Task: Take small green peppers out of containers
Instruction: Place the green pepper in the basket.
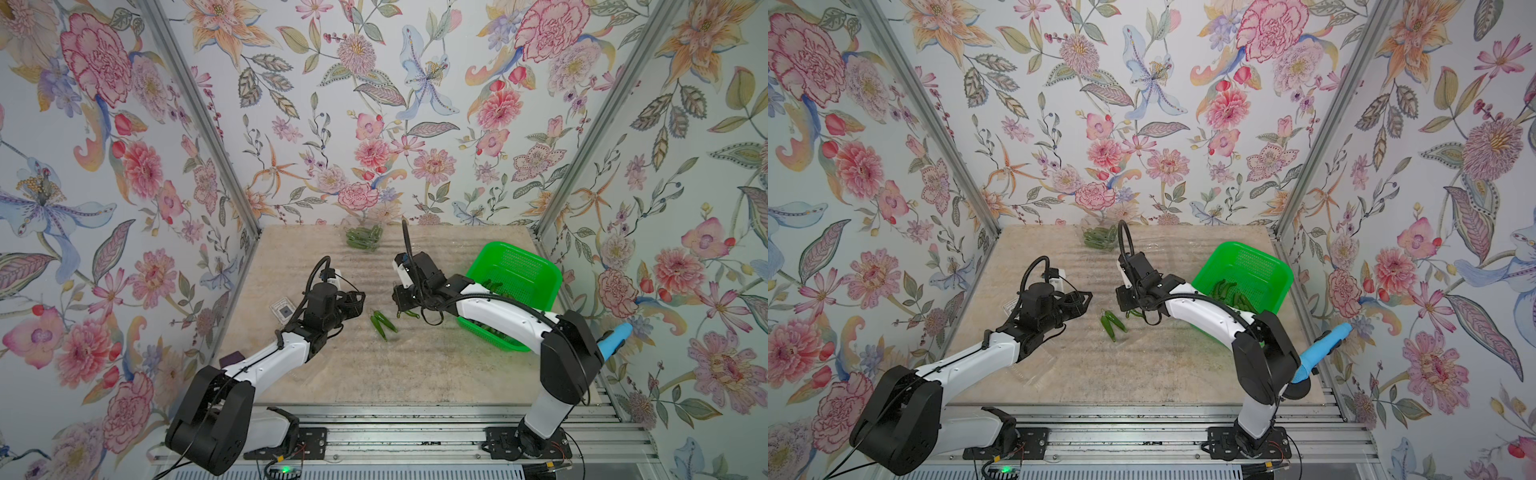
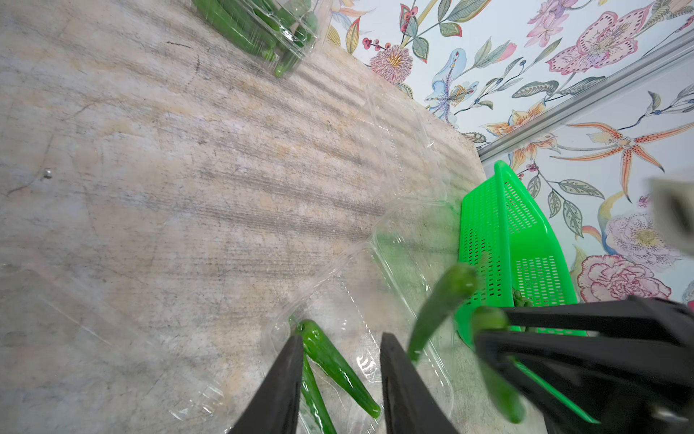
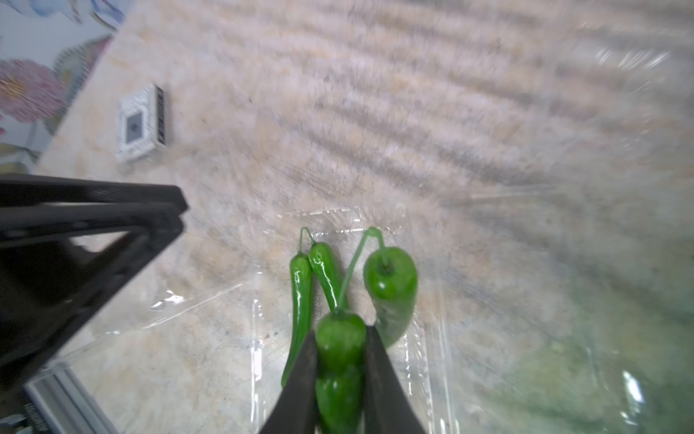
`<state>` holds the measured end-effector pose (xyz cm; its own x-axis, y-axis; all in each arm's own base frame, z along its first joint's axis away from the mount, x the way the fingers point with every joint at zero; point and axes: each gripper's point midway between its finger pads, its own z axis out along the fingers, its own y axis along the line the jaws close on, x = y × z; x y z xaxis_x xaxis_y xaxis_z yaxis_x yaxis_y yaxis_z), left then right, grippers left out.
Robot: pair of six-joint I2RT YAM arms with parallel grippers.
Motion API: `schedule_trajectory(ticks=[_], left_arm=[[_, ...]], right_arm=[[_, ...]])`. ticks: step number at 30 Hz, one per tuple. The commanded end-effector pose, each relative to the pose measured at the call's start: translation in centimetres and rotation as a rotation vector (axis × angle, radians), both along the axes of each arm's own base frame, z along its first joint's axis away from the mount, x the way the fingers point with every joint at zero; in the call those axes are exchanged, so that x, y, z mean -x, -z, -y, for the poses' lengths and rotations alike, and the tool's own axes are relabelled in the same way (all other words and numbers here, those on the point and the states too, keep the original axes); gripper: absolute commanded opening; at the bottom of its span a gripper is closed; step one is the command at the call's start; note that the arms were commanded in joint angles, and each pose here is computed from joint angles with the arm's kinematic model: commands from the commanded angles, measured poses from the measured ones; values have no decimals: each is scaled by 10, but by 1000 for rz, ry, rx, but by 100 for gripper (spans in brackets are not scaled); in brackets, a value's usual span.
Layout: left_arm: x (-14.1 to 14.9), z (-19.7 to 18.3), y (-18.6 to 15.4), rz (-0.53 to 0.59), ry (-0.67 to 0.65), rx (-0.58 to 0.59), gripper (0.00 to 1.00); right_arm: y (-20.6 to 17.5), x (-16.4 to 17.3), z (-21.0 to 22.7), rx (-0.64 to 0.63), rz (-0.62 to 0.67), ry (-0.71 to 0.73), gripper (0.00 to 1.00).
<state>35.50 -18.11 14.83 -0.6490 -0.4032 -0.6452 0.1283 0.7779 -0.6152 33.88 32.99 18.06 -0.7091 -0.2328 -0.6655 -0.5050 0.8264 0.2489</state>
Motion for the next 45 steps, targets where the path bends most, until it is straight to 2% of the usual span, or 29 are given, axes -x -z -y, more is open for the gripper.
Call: schedule_trajectory(ticks=[1, 6, 10, 14, 16, 18, 20, 22, 27, 33, 38, 41, 45], left_arm=[[-14, 19, -25, 54, 47, 6, 37], [-22, 91, -47, 94, 197, -4, 37], [-23, 164, -40, 77, 347, -8, 37], [-12, 236, -24, 30, 515, 14, 37], [-8, 255, -13, 13, 555, -1, 37], [-6, 262, -7, 0, 568, 7, 37], [-5, 259, -9, 9, 560, 4, 37], [-8, 247, -14, 27, 532, -22, 37], [-16, 200, -27, 46, 441, -48, 38], [-22, 109, -15, 7, 264, -36, 39], [-14, 43, -6, -10, 137, -21, 39], [-11, 17, 0, -20, 84, -25, 40], [-8, -7, 3, -25, 34, -24, 40]], right_arm=[[-16, -3, 43, 9, 45, 102, 12], [-16, -16, 139, -12, 57, 329, 12], [4, -20, 211, -41, 45, 510, 13], [39, -22, 264, -15, -19, 613, 14], [58, -24, 277, 0, -60, 634, 17], [70, -26, 283, 10, -88, 640, 28], [73, -28, 284, 21, -94, 639, 47], [66, -29, 280, 17, -75, 628, 52], [29, -32, 243, -1, 4, 519, 52], [11, -19, 141, -11, 15, 229, 49], [36, -3, 51, 33, -49, -14, 47], [65, 9, 7, 76, -110, -142, 45], [99, 19, -31, 143, -157, -250, 44]])
